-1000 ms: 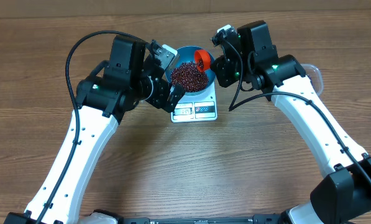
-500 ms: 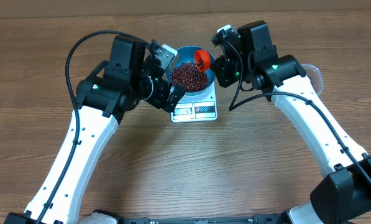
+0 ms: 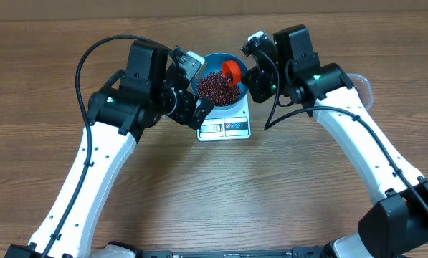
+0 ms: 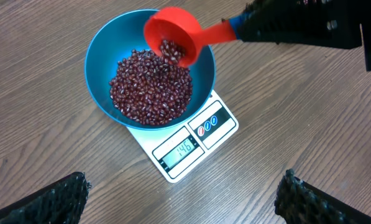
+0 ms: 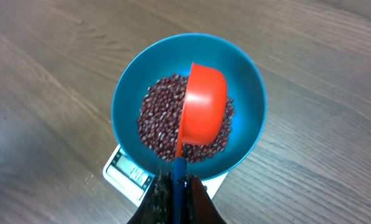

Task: Scoop item into bowl and weigh 150g on scale
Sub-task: 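Hold the scoop tilted over the bowl, trickling remaining beans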

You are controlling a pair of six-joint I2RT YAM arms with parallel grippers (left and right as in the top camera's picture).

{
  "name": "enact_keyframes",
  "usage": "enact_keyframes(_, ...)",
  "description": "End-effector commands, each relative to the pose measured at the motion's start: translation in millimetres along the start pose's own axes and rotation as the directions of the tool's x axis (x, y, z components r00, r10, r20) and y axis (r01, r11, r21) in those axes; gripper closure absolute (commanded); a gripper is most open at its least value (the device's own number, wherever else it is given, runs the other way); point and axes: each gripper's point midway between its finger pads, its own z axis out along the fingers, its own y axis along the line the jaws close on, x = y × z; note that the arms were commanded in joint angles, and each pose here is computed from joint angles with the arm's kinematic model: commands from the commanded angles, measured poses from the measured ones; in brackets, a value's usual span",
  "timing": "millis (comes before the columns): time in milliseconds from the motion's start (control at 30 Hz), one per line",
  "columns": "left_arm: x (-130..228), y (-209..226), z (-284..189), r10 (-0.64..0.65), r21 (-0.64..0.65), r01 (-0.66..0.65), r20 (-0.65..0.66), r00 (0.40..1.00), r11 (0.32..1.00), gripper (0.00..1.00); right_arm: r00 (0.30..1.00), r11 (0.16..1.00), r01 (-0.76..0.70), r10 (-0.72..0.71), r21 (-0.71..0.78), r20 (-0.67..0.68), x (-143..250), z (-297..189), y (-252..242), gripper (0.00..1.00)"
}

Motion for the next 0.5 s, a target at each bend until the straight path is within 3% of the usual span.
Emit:
enact_keyframes(0, -8.9, -5.5, -11.5, 0.031, 0.009, -0.032, 0.040, 0.999, 0.999, 0.00, 0.997, 0.996, -0.046, 0.041, 0.076, 0.069, -21.5, -16.4, -10.2, 0.96)
enact_keyframes(467, -8.9, -5.5, -11.5, 0.031, 0.009, -0.032, 0.040, 0.999, 0.999, 0.00, 0.997, 0.996, -0.048, 0.043, 0.075, 0.067, -21.1, -16.3, -9.7, 0.96)
